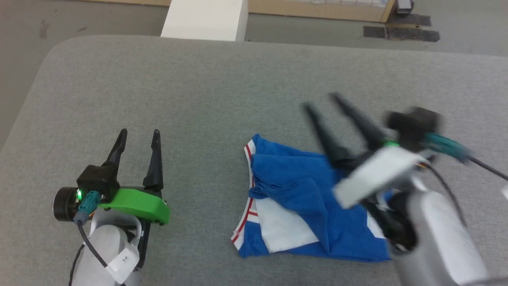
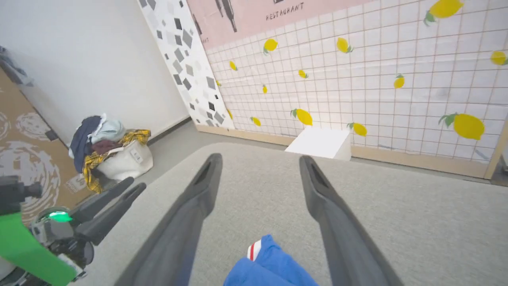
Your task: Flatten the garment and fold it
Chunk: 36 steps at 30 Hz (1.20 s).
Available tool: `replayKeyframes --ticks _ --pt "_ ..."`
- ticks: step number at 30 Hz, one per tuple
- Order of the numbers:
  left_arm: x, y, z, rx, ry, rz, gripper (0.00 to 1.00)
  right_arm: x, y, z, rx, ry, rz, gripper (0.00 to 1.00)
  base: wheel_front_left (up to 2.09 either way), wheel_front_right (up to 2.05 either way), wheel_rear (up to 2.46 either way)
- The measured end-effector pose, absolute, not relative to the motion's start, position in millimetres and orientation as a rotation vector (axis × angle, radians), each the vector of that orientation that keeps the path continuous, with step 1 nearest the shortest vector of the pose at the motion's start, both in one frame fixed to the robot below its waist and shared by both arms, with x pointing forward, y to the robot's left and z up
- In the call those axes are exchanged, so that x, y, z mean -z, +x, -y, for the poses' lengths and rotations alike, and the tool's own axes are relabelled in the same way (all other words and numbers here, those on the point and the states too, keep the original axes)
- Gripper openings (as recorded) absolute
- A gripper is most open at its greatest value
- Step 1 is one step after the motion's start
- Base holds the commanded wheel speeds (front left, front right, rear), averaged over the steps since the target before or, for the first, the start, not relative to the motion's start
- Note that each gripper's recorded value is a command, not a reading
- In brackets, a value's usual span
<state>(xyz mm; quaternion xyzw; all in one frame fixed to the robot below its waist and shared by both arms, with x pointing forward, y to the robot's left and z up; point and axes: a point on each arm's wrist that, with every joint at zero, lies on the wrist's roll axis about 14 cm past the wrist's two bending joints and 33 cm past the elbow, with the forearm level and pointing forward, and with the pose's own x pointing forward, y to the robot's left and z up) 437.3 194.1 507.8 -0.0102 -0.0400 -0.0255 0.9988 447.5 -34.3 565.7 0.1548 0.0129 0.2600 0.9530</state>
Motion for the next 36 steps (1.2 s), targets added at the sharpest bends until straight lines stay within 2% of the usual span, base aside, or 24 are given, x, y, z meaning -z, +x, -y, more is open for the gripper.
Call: replayKeyframes --ticks 3,6,12,21,28,29,30,31,32,36 --pt "-510 436 -190 0.060 -0.026 0.087 1.00 -568 441 84 -0.375 0.298 0.052 1.00 0.00 0.00 0.00" --pt "-513 435 -185 0.072 -0.032 0.094 1.00 -557 429 132 -0.226 0.270 0.058 1.00 0.00 0.00 0.00" --pt "-517 436 -177 0.094 -0.035 0.106 1.00 -493 400 193 -0.028 0.323 -0.140 1.00 0.00 0.00 0.00" --pt "-516 437 -174 0.103 -0.039 0.102 1.00 -394 366 168 -0.057 0.444 -0.588 1.00 0.00 0.00 0.00" --pt "-515 434 -177 0.097 -0.034 0.099 1.00 -380 370 140 -0.129 0.527 -0.704 1.00 0.00 0.00 0.00" --pt "-515 434 -177 0.098 -0.034 0.099 1.00 -380 371 138 -0.138 0.523 -0.712 0.66 0.00 0.00 0.00" --pt "-514 434 -176 0.100 -0.034 0.097 1.00 -380 372 135 -0.147 0.516 -0.717 0.40 0.00 0.00 0.00" --pt "-513 433 -176 0.100 -0.035 0.095 1.00 -379 372 134 -0.155 0.502 -0.726 0.18 0.00 0.00 0.00" --pt "-512 433 -176 0.100 -0.036 0.092 1.00 -379 373 133 -0.160 0.484 -0.731 0.00 0.00 0.00 0.00" --pt "-509 434 -175 0.100 -0.039 0.086 1.00 -384 377 137 -0.167 0.357 -0.725 0.00 0.00 0.00 0.00"
